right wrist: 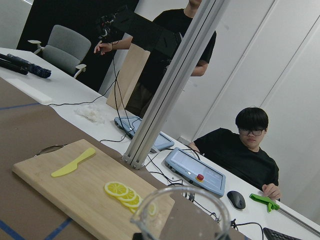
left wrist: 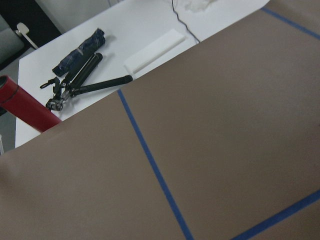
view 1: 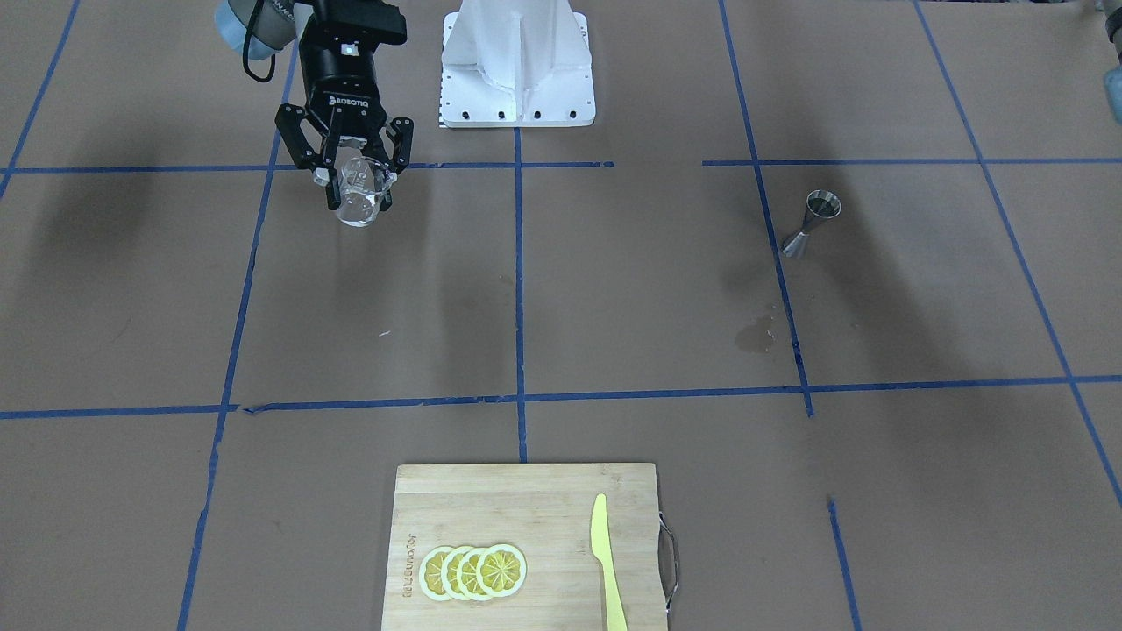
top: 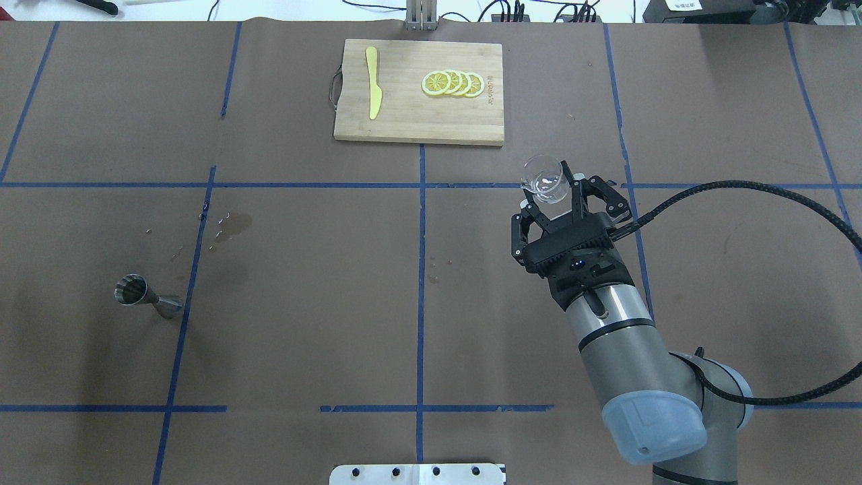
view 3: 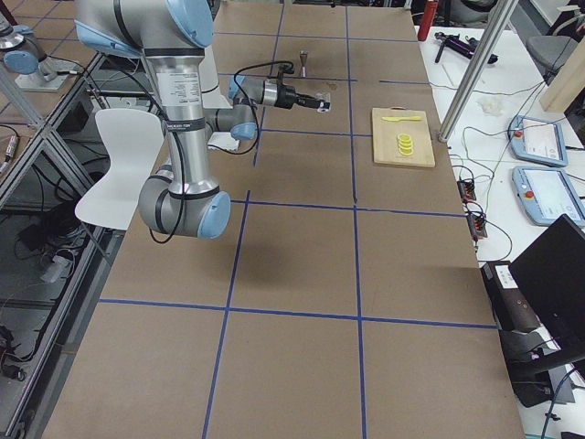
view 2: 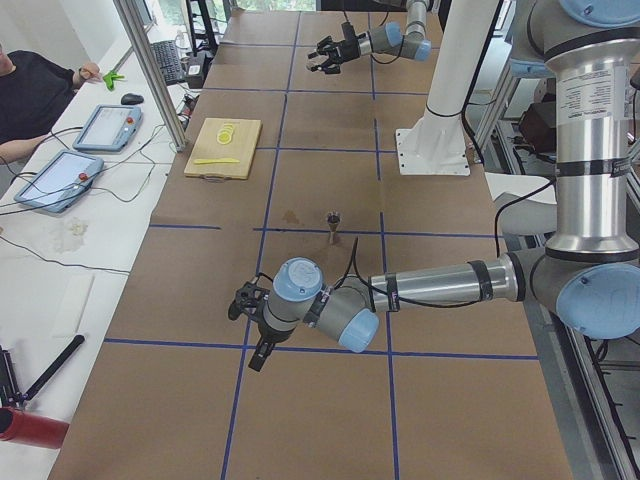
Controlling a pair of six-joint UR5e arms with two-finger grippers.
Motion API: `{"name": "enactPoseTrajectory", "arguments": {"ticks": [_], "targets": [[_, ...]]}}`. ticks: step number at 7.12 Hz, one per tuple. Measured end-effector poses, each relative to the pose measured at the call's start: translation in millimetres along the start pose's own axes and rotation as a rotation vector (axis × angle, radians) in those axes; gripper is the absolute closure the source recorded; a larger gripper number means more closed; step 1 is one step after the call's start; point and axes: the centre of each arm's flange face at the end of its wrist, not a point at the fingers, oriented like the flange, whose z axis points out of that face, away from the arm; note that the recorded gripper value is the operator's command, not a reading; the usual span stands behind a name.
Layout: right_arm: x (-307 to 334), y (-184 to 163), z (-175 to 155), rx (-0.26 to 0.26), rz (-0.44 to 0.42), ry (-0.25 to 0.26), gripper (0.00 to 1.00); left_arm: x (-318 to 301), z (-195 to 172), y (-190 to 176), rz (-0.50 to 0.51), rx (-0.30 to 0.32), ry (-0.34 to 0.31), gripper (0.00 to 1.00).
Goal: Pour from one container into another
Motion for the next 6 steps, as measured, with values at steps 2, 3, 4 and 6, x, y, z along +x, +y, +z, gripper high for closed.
{"name": "enactPoseTrajectory", "arguments": {"ticks": [2,3,4,6], "targets": [[3,-2,-2,0.022,0.054,-0.012,1.00,13,-11,-8,-0.134,-0.156,0.094,0.00],[9,1,-4,0.037,0.087,-0.019,1.00,18,-14,-6,-0.162,-0.183,0.125,0.00],[22,14,-8,0.051,0.115,-0.026,1.00,20,-15,-5,-0.171,-0.191,0.138,0.00],[60,64,-16,0.084,0.176,-0.036,1.00,21,-16,-5,-0.171,-0.190,0.143,0.00]]}}
